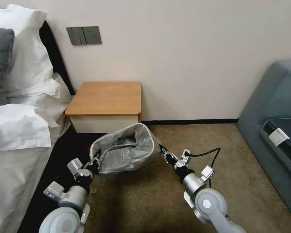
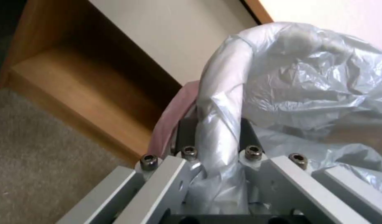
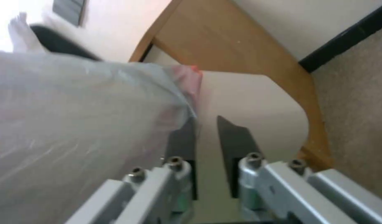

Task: Pick up the garbage bag from the table and place it over the trash can.

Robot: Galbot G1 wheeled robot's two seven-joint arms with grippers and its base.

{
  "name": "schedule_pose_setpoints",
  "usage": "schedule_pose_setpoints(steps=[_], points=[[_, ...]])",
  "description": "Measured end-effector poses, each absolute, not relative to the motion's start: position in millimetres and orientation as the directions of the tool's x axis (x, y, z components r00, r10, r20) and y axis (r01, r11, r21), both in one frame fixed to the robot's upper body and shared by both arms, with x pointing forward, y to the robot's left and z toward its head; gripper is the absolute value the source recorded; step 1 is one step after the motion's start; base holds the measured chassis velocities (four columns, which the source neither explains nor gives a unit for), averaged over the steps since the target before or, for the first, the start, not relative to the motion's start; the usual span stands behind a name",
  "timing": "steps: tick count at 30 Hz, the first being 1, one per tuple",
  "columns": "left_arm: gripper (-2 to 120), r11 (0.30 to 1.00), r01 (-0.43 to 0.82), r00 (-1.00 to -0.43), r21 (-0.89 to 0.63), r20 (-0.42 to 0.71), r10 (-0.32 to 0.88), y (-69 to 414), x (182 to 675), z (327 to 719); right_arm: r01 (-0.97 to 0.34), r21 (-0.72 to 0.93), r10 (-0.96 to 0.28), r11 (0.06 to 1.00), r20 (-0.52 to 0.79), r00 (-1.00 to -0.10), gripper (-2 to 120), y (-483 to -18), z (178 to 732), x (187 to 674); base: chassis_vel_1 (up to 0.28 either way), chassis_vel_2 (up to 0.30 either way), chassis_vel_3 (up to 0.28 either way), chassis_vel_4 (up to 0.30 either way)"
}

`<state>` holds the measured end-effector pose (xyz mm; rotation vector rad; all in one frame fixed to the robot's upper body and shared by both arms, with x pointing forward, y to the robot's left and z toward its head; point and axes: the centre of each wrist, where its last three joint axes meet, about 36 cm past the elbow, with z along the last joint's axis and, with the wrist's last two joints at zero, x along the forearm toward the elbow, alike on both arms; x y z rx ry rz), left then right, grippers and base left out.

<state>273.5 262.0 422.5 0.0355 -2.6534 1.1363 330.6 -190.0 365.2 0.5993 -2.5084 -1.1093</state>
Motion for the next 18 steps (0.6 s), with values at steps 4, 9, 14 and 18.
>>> schedule_pose_setpoints(steps=[4, 9, 14, 18], points=[[5, 0.699, -0.124, -0.969, -0.704, 0.238, 0.067, 265.0, 274.9, 422.9, -0.248, 0.719, -0.494, 0.65, 0.152, -0.856, 32, -199.8, 366.4, 318.2, 0.0, 0.0, 0.0, 0.0], [5, 0.732, -0.125, -0.971, -0.669, 0.233, 0.047, 267.0, 275.8, 421.8, -0.246, 0.672, -0.459, 0.698, 0.157, -0.875, 47, -212.4, 372.6, 304.7, 0.0, 0.0, 0.0, 0.0], [5, 0.87, -0.059, -0.981, -0.49, 0.189, 0.04, 265.0, 275.1, 411.2, -0.467, 0.324, -0.478, 0.822, -0.053, -0.877, 69, -239.2, 413.5, 291.7, 0.0, 0.0, 0.0, 0.0], [5, 0.928, 0.001, -0.984, -0.372, 0.163, 0.067, 257.9, 273.5, 408.4, -0.641, -0.048, -0.64, 0.766, -0.151, -0.754, 75, -254.4, 468.1, 308.6, 0.0, 0.0, 0.0, 0.0]])
